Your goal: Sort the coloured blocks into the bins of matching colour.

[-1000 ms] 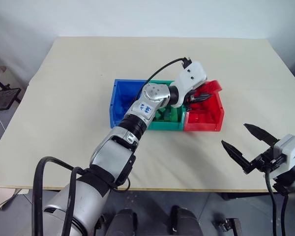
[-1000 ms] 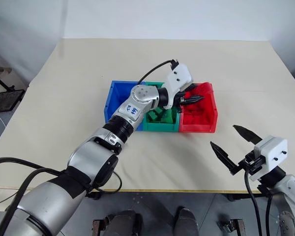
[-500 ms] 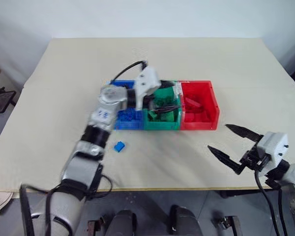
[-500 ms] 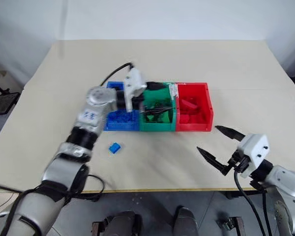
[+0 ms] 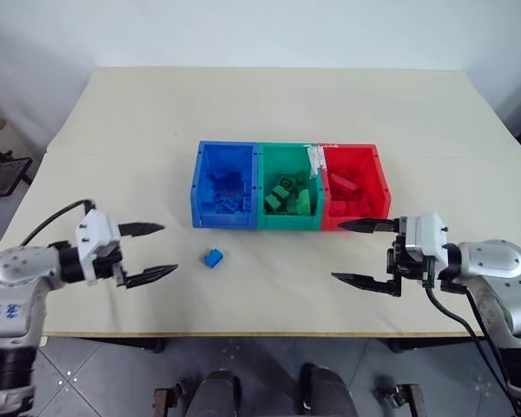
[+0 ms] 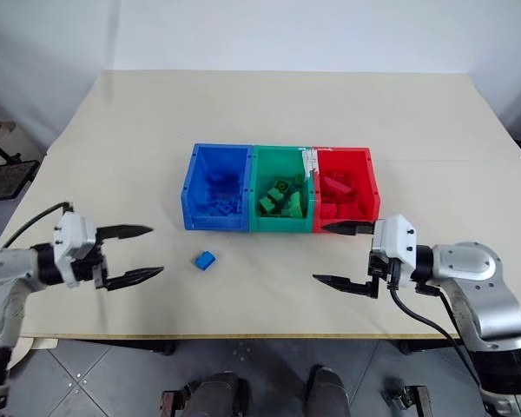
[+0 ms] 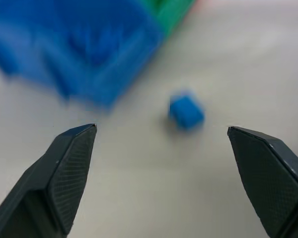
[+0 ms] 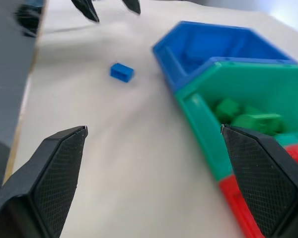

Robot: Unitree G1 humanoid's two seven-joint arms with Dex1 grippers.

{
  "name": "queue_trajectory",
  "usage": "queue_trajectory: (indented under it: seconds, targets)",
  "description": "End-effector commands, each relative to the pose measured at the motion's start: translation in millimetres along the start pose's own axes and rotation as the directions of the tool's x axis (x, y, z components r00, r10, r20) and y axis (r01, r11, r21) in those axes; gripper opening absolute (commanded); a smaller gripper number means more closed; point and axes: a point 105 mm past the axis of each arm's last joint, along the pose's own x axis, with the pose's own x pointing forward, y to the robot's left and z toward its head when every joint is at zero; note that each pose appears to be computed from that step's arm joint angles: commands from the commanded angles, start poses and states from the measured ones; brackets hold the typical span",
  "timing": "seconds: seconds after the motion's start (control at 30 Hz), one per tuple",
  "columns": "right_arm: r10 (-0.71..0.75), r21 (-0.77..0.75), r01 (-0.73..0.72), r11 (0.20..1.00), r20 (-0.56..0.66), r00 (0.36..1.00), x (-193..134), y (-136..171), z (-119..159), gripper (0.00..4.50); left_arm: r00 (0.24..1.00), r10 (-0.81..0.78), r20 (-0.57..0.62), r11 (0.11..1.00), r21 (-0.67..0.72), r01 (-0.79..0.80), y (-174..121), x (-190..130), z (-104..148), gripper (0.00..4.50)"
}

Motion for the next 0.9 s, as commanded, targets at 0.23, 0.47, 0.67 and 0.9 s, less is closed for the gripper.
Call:
queue_trajectory:
  seconds: [0.23, 0.47, 0.67, 0.9]
  targets:
    - [0.034, -0.026, -0.033, 0.999, 0.001, 0.999, 6.3, -1.6, -2.5, 4.50, 0.999, 0.031, 0.008, 0.999, 0.037, -0.031, -22.4, 19.7, 19.2, 4.48]
    - [0.006, -0.022, -0.006, 1.000, -0.014, 1.000, -1.0, 4.5, -8.1, 4.50, 0.993, 0.116, -0.008, 0.992, -0.055, -0.116, -33.1, 68.3, 41.4, 4.48]
    - [0.067, -0.025, -0.068, 0.997, -0.036, 0.997, 1.0, 21.8, -14.2, 4.50, 0.968, 0.148, -0.203, 0.980, -0.100, -0.171, -35.0, 94.1, 22.6, 4.48]
    - [0.031, -0.016, -0.032, 0.999, -0.031, 0.999, 0.8, 27.0, -14.6, 4.50, 0.954, 0.104, -0.281, 0.976, -0.158, -0.153, -43.5, 101.8, 14.0, 3.03]
